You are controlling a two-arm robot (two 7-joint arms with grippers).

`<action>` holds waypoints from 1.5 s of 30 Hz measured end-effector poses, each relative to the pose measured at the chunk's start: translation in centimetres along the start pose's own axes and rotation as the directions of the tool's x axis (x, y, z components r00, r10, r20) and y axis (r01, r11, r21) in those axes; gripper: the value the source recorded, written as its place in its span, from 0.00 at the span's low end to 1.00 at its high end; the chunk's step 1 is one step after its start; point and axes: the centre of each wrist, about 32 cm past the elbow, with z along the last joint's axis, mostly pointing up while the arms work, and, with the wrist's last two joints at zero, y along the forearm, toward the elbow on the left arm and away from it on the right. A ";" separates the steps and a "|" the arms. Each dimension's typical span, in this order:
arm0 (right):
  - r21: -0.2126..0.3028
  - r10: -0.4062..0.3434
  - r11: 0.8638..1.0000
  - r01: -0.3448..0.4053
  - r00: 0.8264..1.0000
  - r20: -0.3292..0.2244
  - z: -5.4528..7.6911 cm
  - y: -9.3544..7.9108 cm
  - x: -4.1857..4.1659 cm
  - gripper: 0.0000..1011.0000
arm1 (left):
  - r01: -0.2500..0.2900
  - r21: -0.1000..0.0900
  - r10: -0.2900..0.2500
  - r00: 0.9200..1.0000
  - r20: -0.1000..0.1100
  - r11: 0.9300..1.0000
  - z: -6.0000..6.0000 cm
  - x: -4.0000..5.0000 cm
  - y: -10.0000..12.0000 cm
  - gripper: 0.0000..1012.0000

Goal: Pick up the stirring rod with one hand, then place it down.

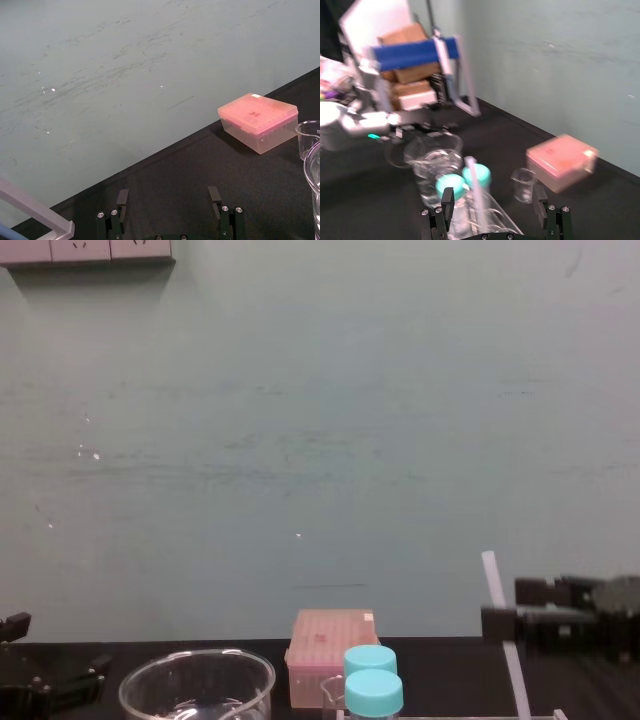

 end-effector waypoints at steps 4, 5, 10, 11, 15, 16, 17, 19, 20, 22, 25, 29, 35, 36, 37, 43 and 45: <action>0.054 0.083 0.995 -0.082 0.996 -0.017 1.8 -0.1 0.11 0.99 | 0.000 0.000 0.000 1.000 0.000 1.000 0.0 0.00 0.0 0.99; 0.066 0.098 0.993 -0.096 0.995 -0.019 2.2 -0.2 0.12 0.99 | 0.000 0.000 0.000 1.000 0.000 1.000 0.0 0.00 0.0 0.99; 0.161 0.167 0.974 -0.162 0.986 -0.021 5.3 -0.3 0.12 0.99 | 0.000 0.000 0.000 1.000 0.000 1.000 0.0 0.00 0.0 0.99; 0.176 0.169 0.971 -0.163 0.985 -0.021 5.7 -0.2 0.13 0.99 | 0.000 0.000 0.000 1.000 0.000 1.000 0.0 0.00 0.0 0.99; 0.245 0.111 0.964 -0.103 0.994 -0.017 7.8 0.0 0.26 0.99 | 0.000 0.000 0.000 1.000 0.000 1.000 0.0 0.00 0.0 0.99; 0.255 0.087 0.964 -0.080 0.996 -0.018 8.0 0.0 0.30 0.99 | 0.000 0.000 0.000 1.000 0.000 1.000 0.0 0.00 0.0 0.99; 0.276 0.012 0.961 -0.007 1.000 -0.019 8.6 0.2 0.31 0.99 | 0.000 0.000 0.000 1.000 0.000 1.000 0.0 0.00 0.0 0.99; 0.289 -0.118 0.950 0.121 0.993 -0.027 9.0 0.7 0.35 0.99 | 0.000 0.000 0.000 1.000 0.000 1.000 0.0 0.00 0.0 0.99; 0.289 -0.118 0.950 0.121 0.993 -0.027 9.0 0.7 0.35 0.99 | 0.000 0.000 0.000 1.000 0.000 1.000 0.0 0.00 0.0 0.99; 0.286 -0.269 0.920 0.269 0.962 -0.042 8.7 1.5 0.57 0.99 | 0.000 0.000 0.000 1.000 0.000 1.000 0.0 0.00 0.0 0.99; 0.265 -0.392 0.882 0.390 0.919 -0.047 7.5 2.5 0.85 0.99 | 0.000 0.000 0.000 1.000 0.000 1.000 0.0 0.00 0.0 0.99; 0.233 -0.496 0.839 0.492 0.867 -0.046 5.5 3.6 0.91 0.99 | 0.000 0.000 0.000 1.000 0.000 1.000 0.0 0.00 0.0 0.99; 0.146 -0.571 0.805 0.575 0.818 -0.075 2.5 4.4 0.60 0.99 | 0.000 0.000 0.000 1.000 0.000 1.000 0.0 0.00 0.0 0.99; 0.109 -0.580 0.803 0.586 0.810 -0.089 1.8 4.5 0.43 0.99 | 0.000 0.000 0.000 1.000 0.000 1.000 0.0 0.00 0.0 0.99; 0.088 -0.581 0.804 0.588 0.808 -0.100 1.5 4.5 0.33 0.99 | 0.000 0.000 0.000 1.000 0.000 1.000 0.0 0.00 0.0 0.99; 0.031 -0.577 0.809 0.587 0.803 -0.148 0.9 4.5 0.15 0.99 | 0.000 0.000 0.000 1.000 0.000 1.000 0.0 0.00 0.0 0.99; 0.039 -0.578 0.808 0.587 0.804 -0.141 1.0 4.5 0.17 0.99 | 0.000 0.000 0.000 1.000 0.000 1.000 0.0 0.00 0.0 0.99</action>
